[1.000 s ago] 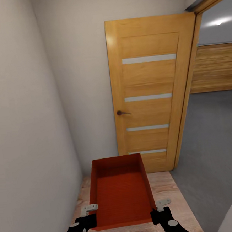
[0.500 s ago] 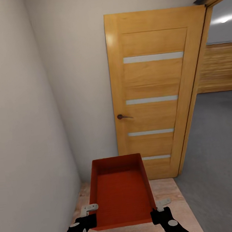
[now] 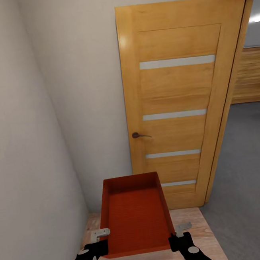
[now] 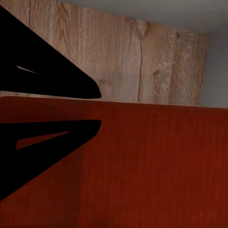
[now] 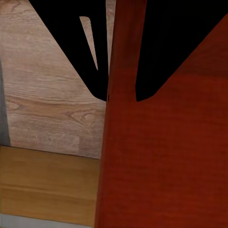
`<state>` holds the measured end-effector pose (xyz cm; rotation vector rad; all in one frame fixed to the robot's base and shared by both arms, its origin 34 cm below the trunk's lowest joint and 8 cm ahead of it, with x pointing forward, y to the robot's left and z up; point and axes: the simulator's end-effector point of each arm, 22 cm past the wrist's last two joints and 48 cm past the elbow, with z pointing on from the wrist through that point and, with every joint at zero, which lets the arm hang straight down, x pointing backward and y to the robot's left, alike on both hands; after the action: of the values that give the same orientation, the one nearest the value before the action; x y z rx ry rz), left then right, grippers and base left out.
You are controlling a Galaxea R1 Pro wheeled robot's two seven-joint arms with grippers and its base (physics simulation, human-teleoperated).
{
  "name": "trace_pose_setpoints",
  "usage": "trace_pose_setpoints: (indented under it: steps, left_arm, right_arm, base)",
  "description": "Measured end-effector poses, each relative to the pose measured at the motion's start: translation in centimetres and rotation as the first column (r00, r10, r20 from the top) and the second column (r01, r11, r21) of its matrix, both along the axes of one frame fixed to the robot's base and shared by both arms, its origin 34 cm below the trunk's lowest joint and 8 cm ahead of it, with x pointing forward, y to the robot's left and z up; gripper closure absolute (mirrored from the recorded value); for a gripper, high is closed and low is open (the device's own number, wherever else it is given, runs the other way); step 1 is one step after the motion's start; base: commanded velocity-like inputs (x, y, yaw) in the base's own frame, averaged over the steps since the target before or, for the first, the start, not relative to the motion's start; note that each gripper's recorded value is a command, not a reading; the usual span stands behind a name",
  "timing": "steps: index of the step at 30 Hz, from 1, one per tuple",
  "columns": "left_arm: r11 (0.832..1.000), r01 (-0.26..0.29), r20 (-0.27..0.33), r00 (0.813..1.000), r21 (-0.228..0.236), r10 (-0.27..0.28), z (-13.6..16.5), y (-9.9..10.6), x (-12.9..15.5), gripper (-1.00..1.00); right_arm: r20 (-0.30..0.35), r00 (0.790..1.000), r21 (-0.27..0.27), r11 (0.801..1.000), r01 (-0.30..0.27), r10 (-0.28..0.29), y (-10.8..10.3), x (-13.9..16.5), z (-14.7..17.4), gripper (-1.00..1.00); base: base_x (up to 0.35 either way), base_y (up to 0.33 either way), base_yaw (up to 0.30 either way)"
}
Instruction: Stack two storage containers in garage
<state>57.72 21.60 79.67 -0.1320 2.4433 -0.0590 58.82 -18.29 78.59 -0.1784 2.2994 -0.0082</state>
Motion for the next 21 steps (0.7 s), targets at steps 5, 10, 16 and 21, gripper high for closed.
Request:
trace_pose_setpoints:
  steps: [5,10,16,21]
  left_arm:
    - [1.0,0.001,0.001,1.0,-0.001,-0.001,0.07,0.06,-0.04,1.0]
    - [1.0,0.0,0.001,1.0,-0.001,0.0,0.08,0.08,-0.04,1.0]
    - [1.0,0.0,0.0,1.0,0.0,0.0,0.05,0.08,-0.07,1.0]
    - [1.0,0.0,0.0,1.0,-0.001,0.0,0.05,0.08,-0.07,1.0]
  right_arm:
    - [0.001,1.0,0.0,1.0,0.0,0.0,0.06,-0.06,0.08,1.0]
    - [0.001,1.0,-0.001,1.0,0.001,-0.001,0.08,-0.06,0.09,1.0]
    - [0.0,1.0,0.0,1.0,0.001,-0.001,0.08,-0.09,0.06,1.0]
    - [0.0,1.0,-0.001,1.0,0.001,-0.001,0.08,-0.08,0.06,1.0]
  base:
    - [0.011,0.0,-0.105]
    - [0.001,0.0,-0.268]
    - [0.0,0.0,-0.282]
    - [0.0,0.0,-0.284]
